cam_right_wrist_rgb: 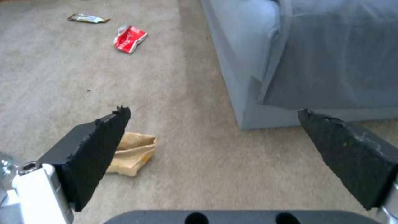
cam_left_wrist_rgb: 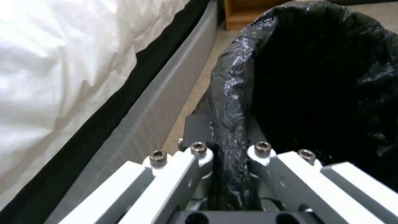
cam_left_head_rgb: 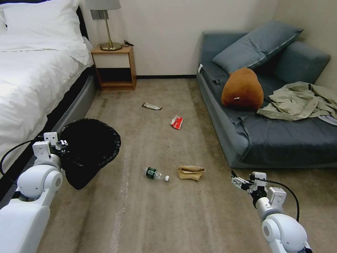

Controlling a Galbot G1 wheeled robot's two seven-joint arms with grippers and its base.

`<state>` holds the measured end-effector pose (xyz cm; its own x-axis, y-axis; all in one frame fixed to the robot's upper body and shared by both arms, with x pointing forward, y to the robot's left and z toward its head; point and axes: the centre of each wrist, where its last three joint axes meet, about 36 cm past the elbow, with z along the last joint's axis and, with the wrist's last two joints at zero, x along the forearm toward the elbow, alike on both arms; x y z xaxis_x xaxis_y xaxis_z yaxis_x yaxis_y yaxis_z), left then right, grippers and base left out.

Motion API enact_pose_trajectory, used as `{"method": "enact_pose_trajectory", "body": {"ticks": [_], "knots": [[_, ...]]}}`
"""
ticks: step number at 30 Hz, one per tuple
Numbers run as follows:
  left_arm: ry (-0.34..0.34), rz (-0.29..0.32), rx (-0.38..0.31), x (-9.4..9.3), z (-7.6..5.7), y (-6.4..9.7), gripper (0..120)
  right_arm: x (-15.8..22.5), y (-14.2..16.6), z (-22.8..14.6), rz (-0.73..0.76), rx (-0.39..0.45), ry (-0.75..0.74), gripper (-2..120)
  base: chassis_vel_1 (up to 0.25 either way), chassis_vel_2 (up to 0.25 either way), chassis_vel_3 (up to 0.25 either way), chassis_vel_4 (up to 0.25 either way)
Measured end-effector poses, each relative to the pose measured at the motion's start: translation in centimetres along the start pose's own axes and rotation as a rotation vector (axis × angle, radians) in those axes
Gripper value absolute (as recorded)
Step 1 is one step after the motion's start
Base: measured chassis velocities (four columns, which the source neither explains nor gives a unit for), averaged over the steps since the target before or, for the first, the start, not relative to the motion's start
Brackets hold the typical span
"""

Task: Pick up the trash bin, then pick up the garbage on the floor and place it into the trash bin.

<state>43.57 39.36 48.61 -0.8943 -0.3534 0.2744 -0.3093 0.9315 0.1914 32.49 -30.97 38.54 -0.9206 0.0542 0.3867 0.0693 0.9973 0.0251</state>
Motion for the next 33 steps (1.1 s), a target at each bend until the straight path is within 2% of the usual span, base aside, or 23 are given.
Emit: {"method": "enact_pose_trajectory", "body": {"ticks": [33], "knots": [[-0.002, -0.005, 0.003, -0.15, 0.18, 0.3, 4, -0.12, 0.65, 0.89, -0.008, 0.04, 0.009, 100, -0.107, 0.107, 0.101, -0.105]]}}
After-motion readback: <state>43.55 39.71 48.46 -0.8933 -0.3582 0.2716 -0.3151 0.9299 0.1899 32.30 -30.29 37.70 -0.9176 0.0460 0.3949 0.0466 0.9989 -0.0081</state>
